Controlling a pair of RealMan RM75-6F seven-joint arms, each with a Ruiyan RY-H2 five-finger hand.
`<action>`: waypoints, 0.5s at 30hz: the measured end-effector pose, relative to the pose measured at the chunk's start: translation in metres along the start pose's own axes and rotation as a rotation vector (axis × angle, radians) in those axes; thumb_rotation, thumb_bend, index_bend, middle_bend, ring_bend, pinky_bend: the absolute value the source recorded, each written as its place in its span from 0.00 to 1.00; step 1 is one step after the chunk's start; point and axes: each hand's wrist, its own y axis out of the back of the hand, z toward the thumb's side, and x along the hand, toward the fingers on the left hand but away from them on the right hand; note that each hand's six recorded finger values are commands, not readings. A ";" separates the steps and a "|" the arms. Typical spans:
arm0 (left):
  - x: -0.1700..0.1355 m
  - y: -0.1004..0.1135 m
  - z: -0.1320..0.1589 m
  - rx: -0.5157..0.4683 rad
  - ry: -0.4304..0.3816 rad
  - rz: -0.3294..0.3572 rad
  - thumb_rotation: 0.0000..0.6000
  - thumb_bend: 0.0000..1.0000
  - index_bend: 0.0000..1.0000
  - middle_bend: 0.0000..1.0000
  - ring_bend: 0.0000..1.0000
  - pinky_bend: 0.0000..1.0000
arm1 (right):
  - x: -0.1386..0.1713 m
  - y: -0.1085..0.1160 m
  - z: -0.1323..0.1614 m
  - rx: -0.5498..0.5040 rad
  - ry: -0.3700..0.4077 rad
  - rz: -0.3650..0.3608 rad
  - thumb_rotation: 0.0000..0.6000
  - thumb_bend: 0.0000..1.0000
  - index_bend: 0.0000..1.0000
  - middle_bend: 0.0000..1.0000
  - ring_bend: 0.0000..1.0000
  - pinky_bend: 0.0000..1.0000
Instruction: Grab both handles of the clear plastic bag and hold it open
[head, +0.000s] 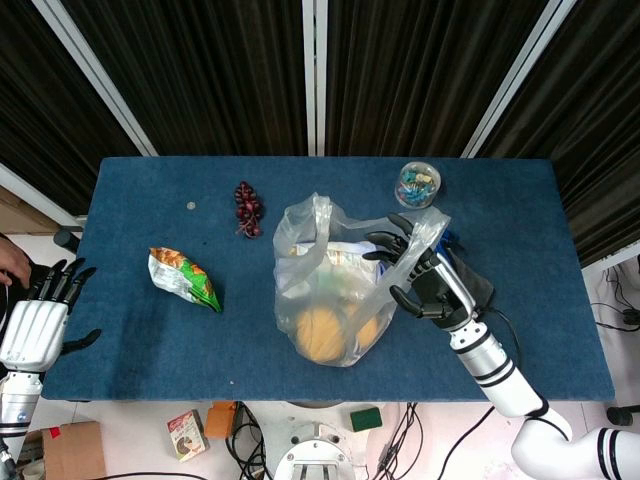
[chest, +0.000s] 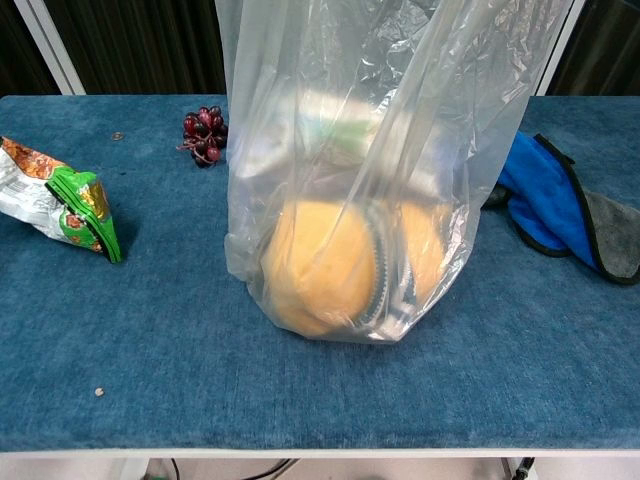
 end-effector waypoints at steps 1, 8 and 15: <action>0.000 0.001 0.000 0.001 -0.001 0.003 1.00 0.06 0.14 0.08 0.04 0.24 | 0.001 0.000 -0.001 0.001 0.000 -0.001 1.00 0.39 0.08 0.17 0.12 0.21; 0.001 0.002 0.002 0.000 -0.010 0.010 1.00 0.06 0.14 0.08 0.04 0.24 | 0.007 0.002 -0.004 0.004 -0.003 0.003 1.00 0.39 0.08 0.16 0.12 0.21; 0.009 0.022 0.010 -0.007 -0.048 0.090 1.00 0.06 0.14 0.10 0.04 0.24 | 0.011 0.004 -0.002 0.007 0.004 0.000 1.00 0.39 0.08 0.16 0.12 0.21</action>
